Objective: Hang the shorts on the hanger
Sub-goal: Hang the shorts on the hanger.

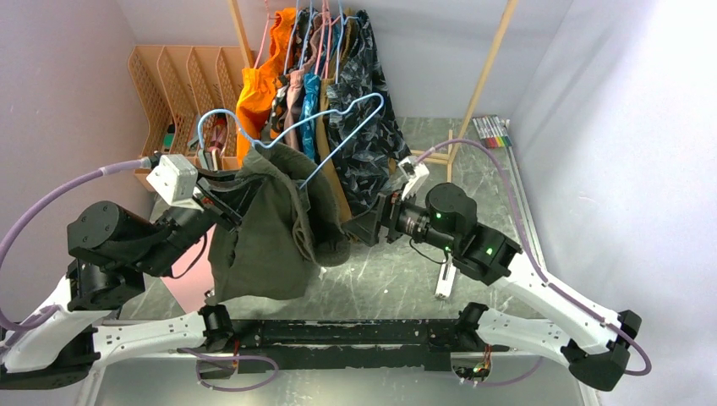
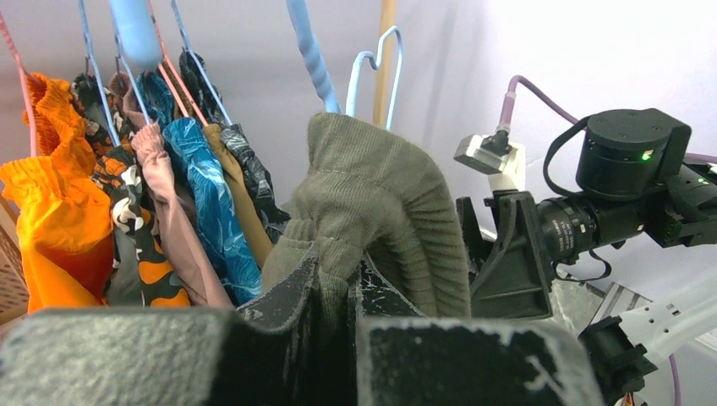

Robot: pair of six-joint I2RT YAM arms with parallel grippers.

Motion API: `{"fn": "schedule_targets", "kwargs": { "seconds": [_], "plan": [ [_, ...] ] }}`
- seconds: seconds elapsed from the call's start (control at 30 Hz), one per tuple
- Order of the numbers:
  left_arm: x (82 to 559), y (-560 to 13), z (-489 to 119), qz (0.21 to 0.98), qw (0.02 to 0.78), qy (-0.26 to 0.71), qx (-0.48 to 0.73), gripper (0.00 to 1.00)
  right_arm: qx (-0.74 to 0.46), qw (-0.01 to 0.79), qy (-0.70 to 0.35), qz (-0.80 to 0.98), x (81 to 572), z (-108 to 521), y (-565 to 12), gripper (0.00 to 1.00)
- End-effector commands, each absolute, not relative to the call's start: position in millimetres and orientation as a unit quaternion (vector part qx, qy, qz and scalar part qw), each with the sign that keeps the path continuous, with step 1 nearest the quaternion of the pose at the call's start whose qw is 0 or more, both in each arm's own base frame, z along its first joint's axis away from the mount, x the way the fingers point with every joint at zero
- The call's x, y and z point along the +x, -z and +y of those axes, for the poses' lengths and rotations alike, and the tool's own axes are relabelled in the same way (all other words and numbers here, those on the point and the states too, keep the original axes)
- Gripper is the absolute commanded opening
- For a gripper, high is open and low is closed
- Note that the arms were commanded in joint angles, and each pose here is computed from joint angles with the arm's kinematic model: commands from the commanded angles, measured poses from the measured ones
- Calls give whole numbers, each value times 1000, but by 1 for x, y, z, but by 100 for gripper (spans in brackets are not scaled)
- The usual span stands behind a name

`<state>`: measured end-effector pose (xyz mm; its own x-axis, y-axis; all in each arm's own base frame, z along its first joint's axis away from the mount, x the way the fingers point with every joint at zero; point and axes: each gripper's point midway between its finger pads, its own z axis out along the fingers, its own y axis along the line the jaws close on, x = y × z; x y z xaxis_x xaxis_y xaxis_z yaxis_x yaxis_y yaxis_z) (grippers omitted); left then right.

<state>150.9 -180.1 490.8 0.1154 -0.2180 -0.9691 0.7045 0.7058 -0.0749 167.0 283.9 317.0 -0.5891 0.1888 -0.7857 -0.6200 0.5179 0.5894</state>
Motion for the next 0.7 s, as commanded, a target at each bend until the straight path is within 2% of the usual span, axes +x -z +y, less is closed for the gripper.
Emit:
{"fn": "schedule_targets", "kwargs": {
  "seconds": [0.0, 0.07, 0.23, 0.3, 0.47, 0.67],
  "plan": [
    [149, -531, -161, 542, 752, 341, 158, 7, -162, 422, -452, 769, 165, 284, -320, 85],
    [151, -530, -159, 547, 752, 335, 154, 7, -163, 435, -462, 756, 163, 281, -329, 86],
    [159, -526, -150, 563, 753, 316, 127, 7, -152, 455, -472, 739, 160, 271, -342, 99],
    [163, -523, -147, 569, 754, 307, 114, 7, -151, 452, -471, 742, 160, 271, -341, 100],
    [170, -519, -144, 582, 753, 292, 96, 7, -163, 431, -474, 750, 159, 282, -332, 98],
    [167, -520, -149, 580, 749, 304, 105, 7, -116, 443, -432, 777, 182, 280, -314, 84]
  ]
}}
